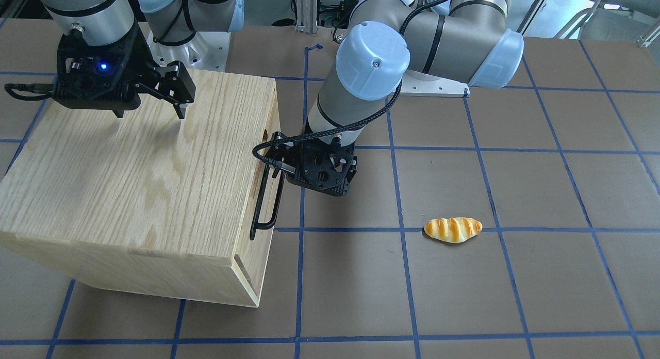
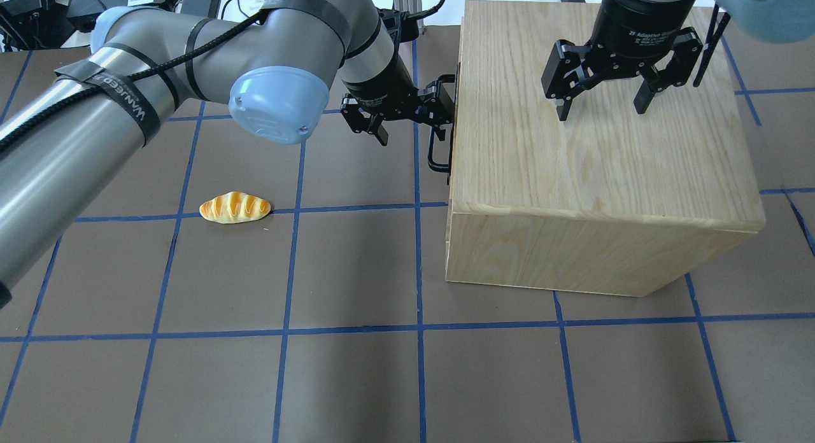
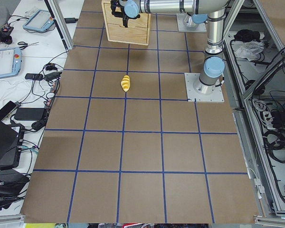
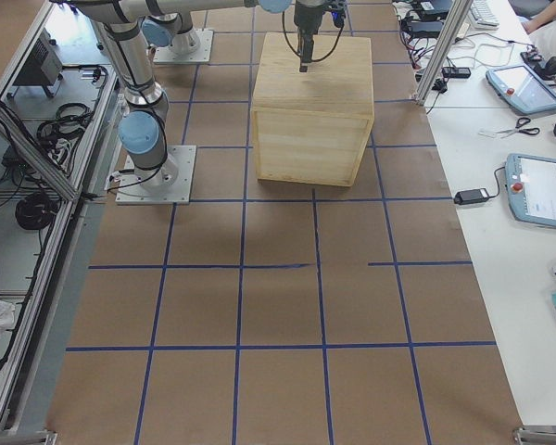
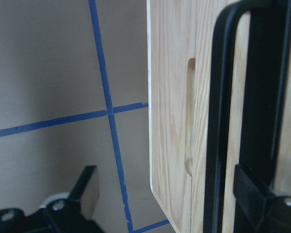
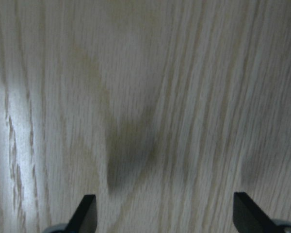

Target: Open upper drawer

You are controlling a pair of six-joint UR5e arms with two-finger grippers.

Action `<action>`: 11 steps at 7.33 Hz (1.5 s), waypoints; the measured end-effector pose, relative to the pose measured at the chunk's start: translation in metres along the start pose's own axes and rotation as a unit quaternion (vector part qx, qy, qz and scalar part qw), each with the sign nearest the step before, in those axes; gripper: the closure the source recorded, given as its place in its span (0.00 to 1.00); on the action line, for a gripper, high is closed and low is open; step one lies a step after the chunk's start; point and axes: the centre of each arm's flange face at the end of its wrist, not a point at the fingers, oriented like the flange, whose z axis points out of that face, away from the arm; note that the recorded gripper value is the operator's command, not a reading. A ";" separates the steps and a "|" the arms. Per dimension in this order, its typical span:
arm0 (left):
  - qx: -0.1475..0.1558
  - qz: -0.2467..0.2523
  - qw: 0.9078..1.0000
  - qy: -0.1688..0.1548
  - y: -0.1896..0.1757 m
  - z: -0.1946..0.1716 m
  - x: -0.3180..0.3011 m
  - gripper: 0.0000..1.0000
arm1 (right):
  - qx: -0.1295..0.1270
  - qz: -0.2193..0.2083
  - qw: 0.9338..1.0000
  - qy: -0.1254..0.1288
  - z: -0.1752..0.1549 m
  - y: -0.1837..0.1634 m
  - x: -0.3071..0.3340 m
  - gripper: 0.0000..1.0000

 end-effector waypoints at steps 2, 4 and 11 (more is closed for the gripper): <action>-0.004 -0.006 1.000 -0.007 0.006 -0.003 -0.018 0.01 | 0.000 0.000 1.000 0.000 0.000 0.000 0.000 0.00; -0.005 -0.025 0.999 -0.023 0.009 -0.020 -0.045 0.01 | 0.000 0.000 1.000 0.000 0.000 0.000 0.000 0.00; -0.006 -0.076 0.996 -0.049 0.011 -0.074 -0.168 0.00 | 0.000 0.000 1.000 0.000 0.000 0.000 0.000 0.00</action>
